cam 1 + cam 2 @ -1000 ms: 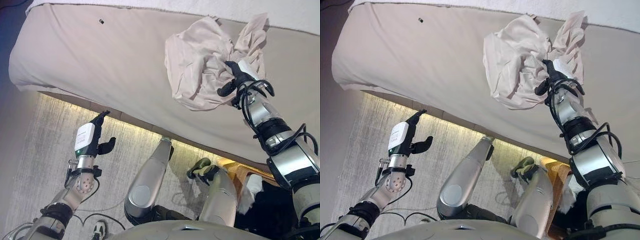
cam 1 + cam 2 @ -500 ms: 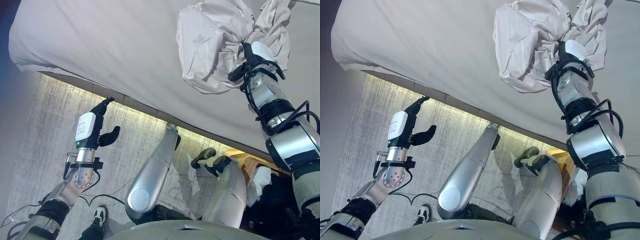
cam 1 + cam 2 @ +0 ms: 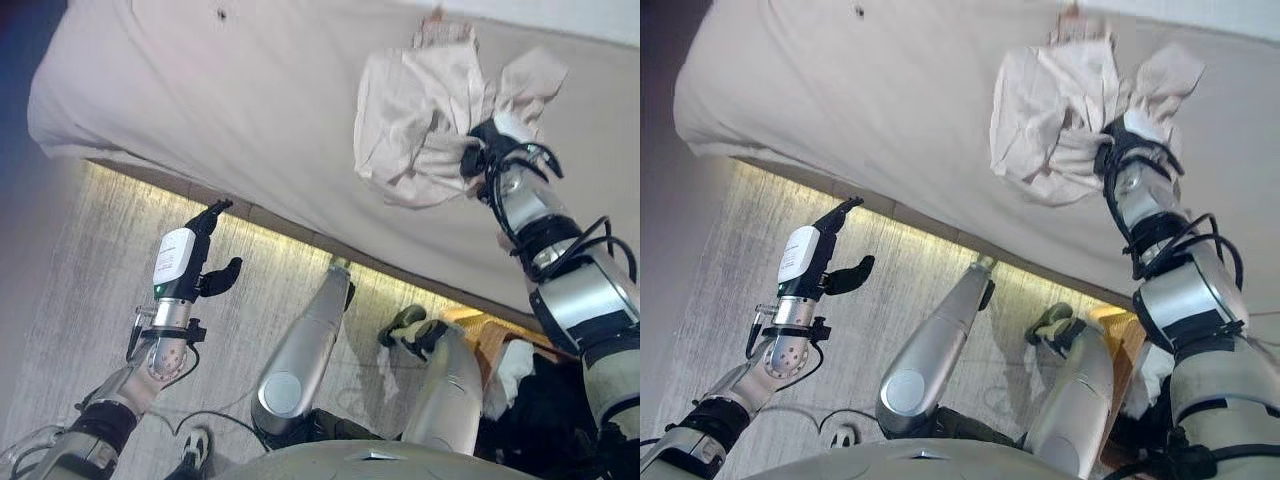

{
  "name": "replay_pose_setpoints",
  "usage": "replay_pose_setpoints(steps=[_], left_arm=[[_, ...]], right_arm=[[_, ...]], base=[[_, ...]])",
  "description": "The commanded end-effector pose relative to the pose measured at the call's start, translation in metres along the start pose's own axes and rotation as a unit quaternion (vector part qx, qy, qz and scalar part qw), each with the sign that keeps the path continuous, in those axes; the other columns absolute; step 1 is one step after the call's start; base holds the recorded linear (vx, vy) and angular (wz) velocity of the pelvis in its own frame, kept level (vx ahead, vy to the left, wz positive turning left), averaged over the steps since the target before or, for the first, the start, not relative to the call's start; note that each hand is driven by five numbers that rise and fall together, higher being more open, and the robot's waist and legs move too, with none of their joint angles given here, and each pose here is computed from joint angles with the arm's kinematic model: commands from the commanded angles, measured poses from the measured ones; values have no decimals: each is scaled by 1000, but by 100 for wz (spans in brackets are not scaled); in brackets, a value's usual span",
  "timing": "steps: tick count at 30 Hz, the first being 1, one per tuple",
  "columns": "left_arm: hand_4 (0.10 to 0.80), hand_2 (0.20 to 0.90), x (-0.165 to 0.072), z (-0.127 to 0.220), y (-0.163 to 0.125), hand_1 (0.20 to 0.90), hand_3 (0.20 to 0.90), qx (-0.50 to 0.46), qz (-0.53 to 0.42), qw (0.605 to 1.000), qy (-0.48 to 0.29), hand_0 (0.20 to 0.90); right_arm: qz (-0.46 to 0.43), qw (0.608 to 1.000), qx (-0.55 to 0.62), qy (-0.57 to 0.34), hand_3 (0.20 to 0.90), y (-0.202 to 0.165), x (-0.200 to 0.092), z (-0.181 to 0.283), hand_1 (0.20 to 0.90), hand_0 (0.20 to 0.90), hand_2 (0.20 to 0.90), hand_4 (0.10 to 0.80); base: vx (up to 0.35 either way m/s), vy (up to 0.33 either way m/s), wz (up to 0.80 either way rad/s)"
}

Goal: Pick up the clothes from the bed and place them into the basket

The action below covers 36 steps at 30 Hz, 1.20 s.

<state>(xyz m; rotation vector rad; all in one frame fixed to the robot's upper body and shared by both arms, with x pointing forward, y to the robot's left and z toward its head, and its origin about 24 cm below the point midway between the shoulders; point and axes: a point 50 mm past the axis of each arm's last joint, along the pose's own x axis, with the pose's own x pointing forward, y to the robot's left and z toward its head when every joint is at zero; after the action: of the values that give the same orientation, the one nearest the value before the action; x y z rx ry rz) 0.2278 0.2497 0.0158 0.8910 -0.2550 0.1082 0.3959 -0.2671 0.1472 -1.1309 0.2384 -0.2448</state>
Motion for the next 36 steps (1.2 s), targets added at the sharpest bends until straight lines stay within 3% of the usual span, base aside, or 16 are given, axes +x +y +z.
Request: replay_pose_setpoints(steps=[1,12,23,36], left_arm=[[800,900,12,9,21,900,900,-28,46,998,-38,900],[800,900,-7,-10,5,900,900,-7,-4,999,33,900],[800,900,-8,-27,1,900,900,3,-3,996,84,900],[800,900,-18,-41,-20,900,900,12,-58,990,129,900]], right_arm=[[-62,997,16,-33,200,-40,1,2,300,300,300,100],[-45,996,62,-51,200,-26,-15,-30,300,300,300,100],[-130,979,121,-106,200,-83,-39,-48,300,300,300,100],[-231,958,130,-105,200,-142,-70,-78,300,300,300,100]], base=[[6,51,-19],[109,24,-24],[46,-16,-35],[1,-10,-34]])
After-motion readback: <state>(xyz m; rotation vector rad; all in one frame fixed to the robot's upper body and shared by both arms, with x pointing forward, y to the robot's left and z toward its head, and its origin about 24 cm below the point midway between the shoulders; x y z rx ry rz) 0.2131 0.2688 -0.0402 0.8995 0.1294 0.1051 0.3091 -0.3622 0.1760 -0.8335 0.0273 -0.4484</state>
